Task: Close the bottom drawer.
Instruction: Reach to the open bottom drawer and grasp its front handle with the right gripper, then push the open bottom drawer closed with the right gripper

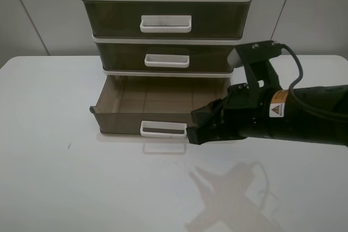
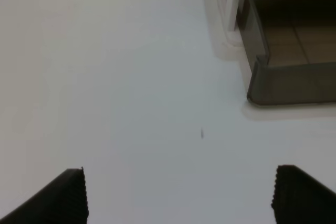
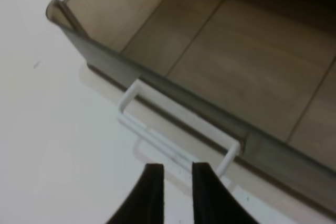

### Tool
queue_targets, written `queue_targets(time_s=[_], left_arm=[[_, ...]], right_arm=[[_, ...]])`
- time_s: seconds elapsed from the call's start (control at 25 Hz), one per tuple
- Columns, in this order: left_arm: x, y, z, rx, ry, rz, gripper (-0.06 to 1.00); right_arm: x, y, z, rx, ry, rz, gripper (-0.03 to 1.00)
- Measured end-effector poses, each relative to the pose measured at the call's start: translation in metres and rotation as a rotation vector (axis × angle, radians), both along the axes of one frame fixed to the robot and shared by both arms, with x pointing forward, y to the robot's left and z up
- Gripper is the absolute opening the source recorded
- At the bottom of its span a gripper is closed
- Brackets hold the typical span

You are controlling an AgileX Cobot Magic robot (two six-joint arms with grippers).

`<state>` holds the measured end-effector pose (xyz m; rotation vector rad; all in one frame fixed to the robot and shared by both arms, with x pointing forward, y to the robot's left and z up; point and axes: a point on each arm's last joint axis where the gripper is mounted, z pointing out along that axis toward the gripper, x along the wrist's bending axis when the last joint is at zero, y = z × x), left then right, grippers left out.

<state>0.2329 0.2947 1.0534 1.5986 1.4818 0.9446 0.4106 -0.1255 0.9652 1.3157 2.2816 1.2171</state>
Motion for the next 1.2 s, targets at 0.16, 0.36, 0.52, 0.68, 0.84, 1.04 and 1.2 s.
queue_targets(time_s=[0.16, 0.36, 0.52, 0.68, 0.84, 1.04, 1.2], left_arm=[[0.0, 0.0, 0.0, 0.0, 0.0, 0.0, 0.72], [0.0, 0.0, 0.0, 0.0, 0.0, 0.0, 0.72], [0.0, 0.0, 0.0, 0.0, 0.0, 0.0, 0.72], [0.0, 0.0, 0.0, 0.0, 0.0, 0.0, 0.72], [0.0, 0.0, 0.0, 0.0, 0.0, 0.0, 0.72], [0.0, 0.0, 0.0, 0.0, 0.0, 0.0, 0.72], [0.0, 0.0, 0.0, 0.0, 0.0, 0.0, 0.72]], right_arm=[[0.011, 0.009, -0.017, -0.005, -0.05, 0.003, 0.02], [0.019, 0.018, -0.035, -0.028, -0.113, 0.056, 0.02], [0.021, 0.024, -0.044, -0.04, -0.166, 0.123, 0.02], [0.02, 0.029, -0.052, -0.012, -0.154, 0.154, 0.02], [0.022, 0.033, -0.055, 0.065, -0.15, 0.135, 0.02], [0.029, 0.034, -0.07, 0.104, -0.131, 0.055, 0.02], [0.032, 0.033, -0.079, 0.109, -0.115, 0.004, 0.02]])
